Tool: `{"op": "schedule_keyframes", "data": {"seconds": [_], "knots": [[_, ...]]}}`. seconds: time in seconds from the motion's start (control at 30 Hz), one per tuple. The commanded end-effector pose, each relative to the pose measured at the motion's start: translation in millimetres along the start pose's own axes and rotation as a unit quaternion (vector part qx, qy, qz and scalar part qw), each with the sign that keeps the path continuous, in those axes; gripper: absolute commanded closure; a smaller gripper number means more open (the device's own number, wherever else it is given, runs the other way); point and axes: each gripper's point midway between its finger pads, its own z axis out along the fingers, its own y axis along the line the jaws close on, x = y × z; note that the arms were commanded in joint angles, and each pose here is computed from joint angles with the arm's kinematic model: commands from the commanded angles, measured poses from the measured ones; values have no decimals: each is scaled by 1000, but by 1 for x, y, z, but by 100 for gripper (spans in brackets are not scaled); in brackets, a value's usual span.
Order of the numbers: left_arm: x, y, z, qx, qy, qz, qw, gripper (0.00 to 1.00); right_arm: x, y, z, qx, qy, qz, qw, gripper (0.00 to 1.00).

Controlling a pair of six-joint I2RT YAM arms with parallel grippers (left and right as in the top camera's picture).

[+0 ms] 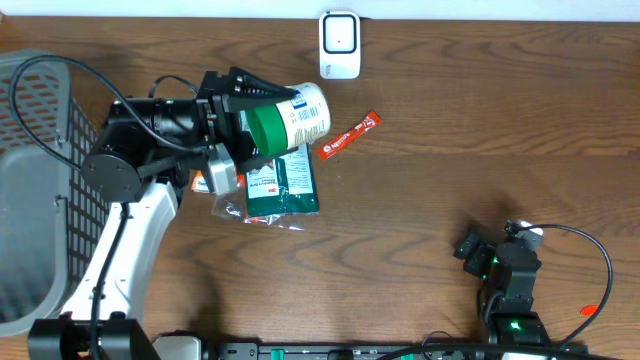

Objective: Scan the item barcode
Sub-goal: 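Rotate the held jar with the left gripper, turning its label sideways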

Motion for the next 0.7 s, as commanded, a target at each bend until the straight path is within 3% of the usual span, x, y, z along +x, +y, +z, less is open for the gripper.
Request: {"op": "schedule_keyframes", "data": {"seconds": [0.0, 0.67], "knots": [[-22, 23, -1, -11, 4, 76, 997, 66, 2, 0, 0, -1, 4, -6, 1000, 1], [-77, 36, -1, -10, 4, 152, 988, 71, 3, 1, 0, -2, 5, -6, 1000, 1]]}}
